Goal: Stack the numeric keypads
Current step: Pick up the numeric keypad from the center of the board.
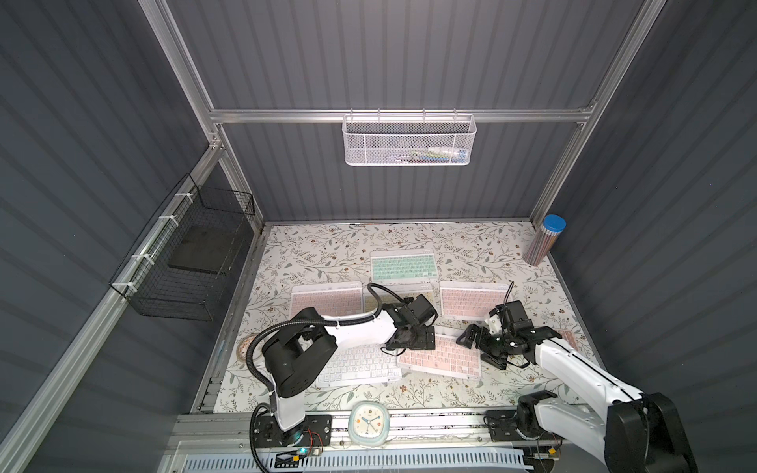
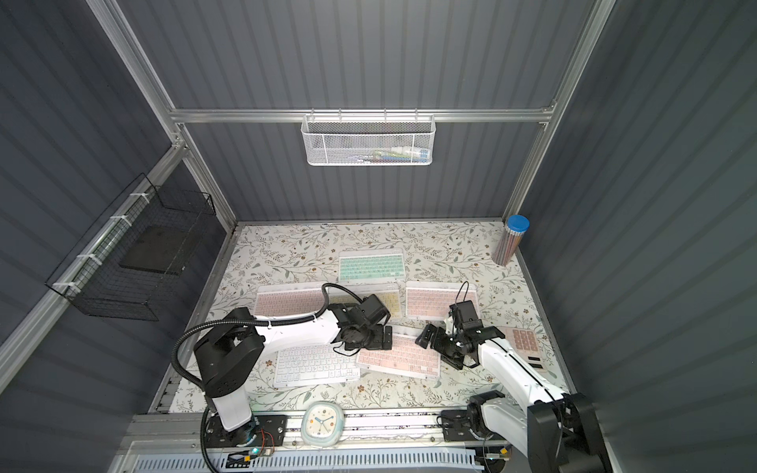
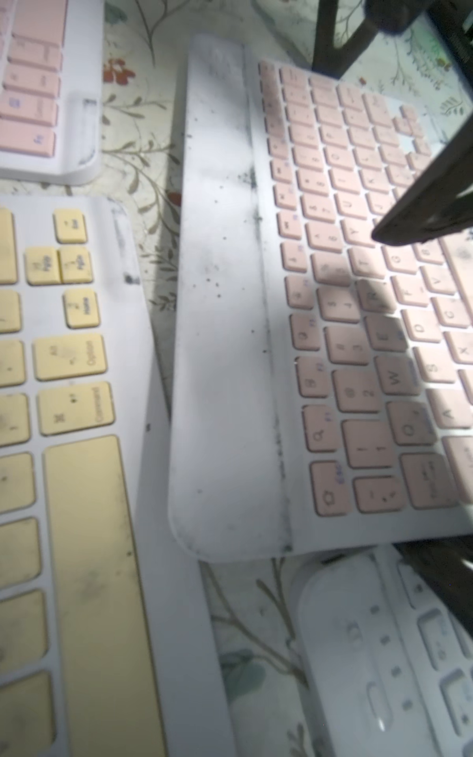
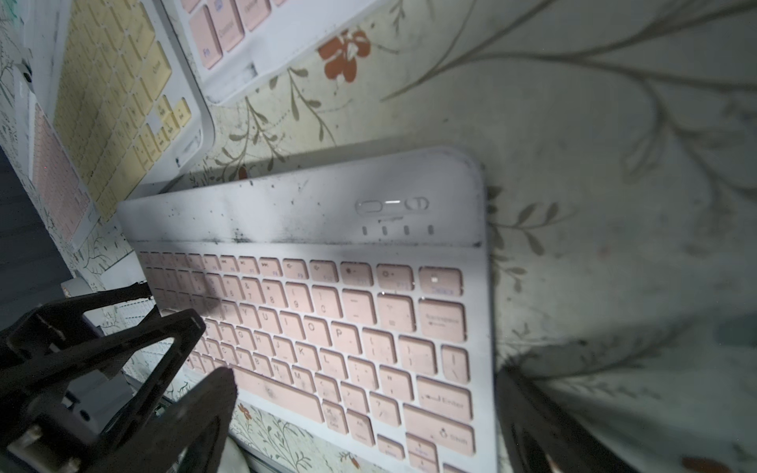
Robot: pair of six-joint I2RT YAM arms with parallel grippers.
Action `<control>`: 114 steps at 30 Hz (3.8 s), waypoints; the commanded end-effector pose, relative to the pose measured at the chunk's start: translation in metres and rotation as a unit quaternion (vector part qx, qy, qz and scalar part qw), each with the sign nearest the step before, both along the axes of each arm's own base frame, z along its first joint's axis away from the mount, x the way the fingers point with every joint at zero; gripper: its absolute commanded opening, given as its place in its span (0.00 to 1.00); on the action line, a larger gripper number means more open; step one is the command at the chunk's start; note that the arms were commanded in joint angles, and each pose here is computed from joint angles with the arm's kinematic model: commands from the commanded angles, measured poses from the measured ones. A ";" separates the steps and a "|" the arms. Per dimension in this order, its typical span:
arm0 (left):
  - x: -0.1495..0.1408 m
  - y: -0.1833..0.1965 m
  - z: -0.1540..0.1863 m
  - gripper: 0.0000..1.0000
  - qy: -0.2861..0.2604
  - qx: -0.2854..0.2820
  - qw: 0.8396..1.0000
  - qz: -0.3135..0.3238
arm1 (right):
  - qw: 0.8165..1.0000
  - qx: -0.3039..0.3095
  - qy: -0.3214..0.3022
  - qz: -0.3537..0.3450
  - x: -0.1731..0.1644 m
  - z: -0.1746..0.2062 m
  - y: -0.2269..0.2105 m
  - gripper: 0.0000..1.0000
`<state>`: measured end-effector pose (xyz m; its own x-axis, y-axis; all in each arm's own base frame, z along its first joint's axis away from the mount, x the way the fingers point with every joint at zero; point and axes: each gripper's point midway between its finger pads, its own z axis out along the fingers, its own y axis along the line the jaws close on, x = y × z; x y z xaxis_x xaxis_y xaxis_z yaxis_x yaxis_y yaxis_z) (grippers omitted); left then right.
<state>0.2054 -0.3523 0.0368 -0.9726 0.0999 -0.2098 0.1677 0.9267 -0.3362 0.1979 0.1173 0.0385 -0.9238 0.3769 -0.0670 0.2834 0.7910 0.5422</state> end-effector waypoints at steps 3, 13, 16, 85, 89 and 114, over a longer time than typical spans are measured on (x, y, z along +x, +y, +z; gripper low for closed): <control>-0.006 -0.041 0.024 0.99 0.000 -0.140 0.989 -0.042 | 0.995 0.087 -0.026 0.036 0.007 0.020 0.029 0.99; -0.010 -0.050 0.043 0.90 0.013 -0.239 0.968 -0.074 | 0.995 0.090 -0.030 0.025 0.009 0.016 0.022 0.99; -0.010 -0.051 0.047 0.86 0.021 -0.267 0.961 -0.073 | 0.995 0.093 -0.031 0.023 0.010 0.016 0.022 0.99; 0.004 0.004 0.093 0.27 -0.005 -0.320 0.945 -0.071 | 0.991 0.123 -0.057 -0.009 0.020 0.025 0.016 0.99; 0.005 0.000 0.091 0.14 0.000 -0.325 0.943 -0.074 | 0.990 0.123 -0.063 -0.008 0.022 0.030 0.016 0.99; 0.073 0.026 0.177 0.00 -0.049 -0.414 0.909 -0.026 | 0.975 0.067 -0.209 -0.032 0.089 0.136 -0.004 0.96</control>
<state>0.2702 -0.3252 0.1641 -0.9631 -0.0850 -0.2553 0.1924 0.4458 -0.8742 0.2712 0.1203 0.1648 -0.8306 0.4532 -0.3236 0.0737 0.6655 0.7428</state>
